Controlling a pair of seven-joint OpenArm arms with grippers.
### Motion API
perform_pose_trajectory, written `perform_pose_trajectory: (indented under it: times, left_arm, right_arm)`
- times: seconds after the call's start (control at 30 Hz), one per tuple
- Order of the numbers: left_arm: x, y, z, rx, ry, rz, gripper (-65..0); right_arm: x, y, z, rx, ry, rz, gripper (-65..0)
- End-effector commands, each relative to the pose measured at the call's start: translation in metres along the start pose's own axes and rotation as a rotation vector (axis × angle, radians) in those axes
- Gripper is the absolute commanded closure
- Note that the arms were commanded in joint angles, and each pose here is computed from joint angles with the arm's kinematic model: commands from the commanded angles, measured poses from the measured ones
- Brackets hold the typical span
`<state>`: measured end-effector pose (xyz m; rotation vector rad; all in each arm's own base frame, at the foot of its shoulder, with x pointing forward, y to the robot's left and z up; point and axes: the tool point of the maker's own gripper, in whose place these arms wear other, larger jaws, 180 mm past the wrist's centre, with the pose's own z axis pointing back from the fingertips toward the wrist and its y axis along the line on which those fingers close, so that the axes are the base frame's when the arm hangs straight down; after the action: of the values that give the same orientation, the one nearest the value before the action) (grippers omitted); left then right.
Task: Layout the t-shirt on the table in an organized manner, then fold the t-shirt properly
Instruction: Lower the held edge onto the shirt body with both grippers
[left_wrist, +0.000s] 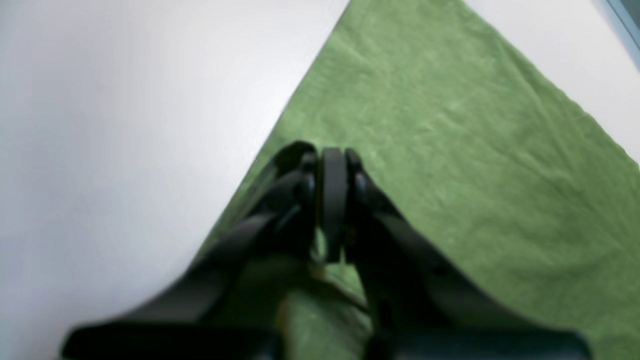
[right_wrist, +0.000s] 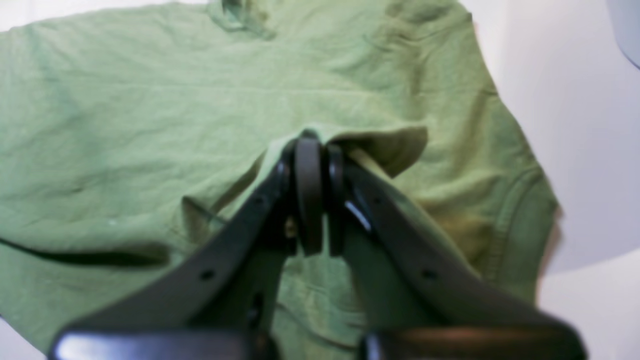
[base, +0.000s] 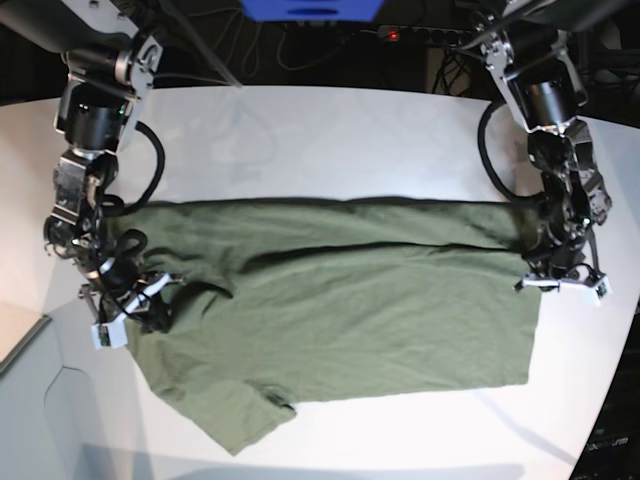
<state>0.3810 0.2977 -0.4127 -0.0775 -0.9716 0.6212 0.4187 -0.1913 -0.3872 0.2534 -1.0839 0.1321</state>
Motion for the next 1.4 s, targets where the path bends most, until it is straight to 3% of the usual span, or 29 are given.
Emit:
perform_pose_trajectory:
  times: [0.0,0.47,0.63,0.8,0.87,1.0,1.13,1.37]
  left_arm:
    - [0.026,-0.002,0.0,-0.009,-0.066,-0.007,0.0]
    - [0.032,0.002,-0.001,-0.001,-0.07,-0.011,-1.5]
    - [0.023,0.001,-0.012,0.002,-0.029,0.013,-21.0]
    - [0.025,-0.002,-0.013,-0.004,-0.033,0.017,-45.5]
    - [0.031,-0.006,-0.011,-0.015,-0.049,0.013,-51.9]
    - [0.039,-0.016,0.004,-0.038,-0.099,-0.006,-52.8]
    - [0.039,-0.008,0.023,-0.031,-0.133,-0.042,-52.8]
    - [-0.009,0.03,0.04,0.031,-0.049,-0.083,-52.8]
  right_arm:
    - [0.033,-0.002,-0.002,0.01,-0.086,0.016,0.0]
    - [0.02,-0.017,-0.008,0.004,-0.034,-0.014,0.0]
    - [0.019,-0.024,-0.006,-0.005,-0.026,-0.007,-3.2]
    - [0.023,-0.03,-0.004,-0.016,-0.03,-0.004,-22.9]
    - [0.025,-0.037,-0.001,-0.027,-0.031,0.006,-29.4]
    - [0.027,-0.039,0.001,-0.032,-0.036,0.011,-35.7]
    - [0.028,-0.051,0.007,-0.064,-0.053,-0.019,-36.4]
    - [0.027,-0.074,0.021,-0.128,-0.084,-0.076,-36.5]
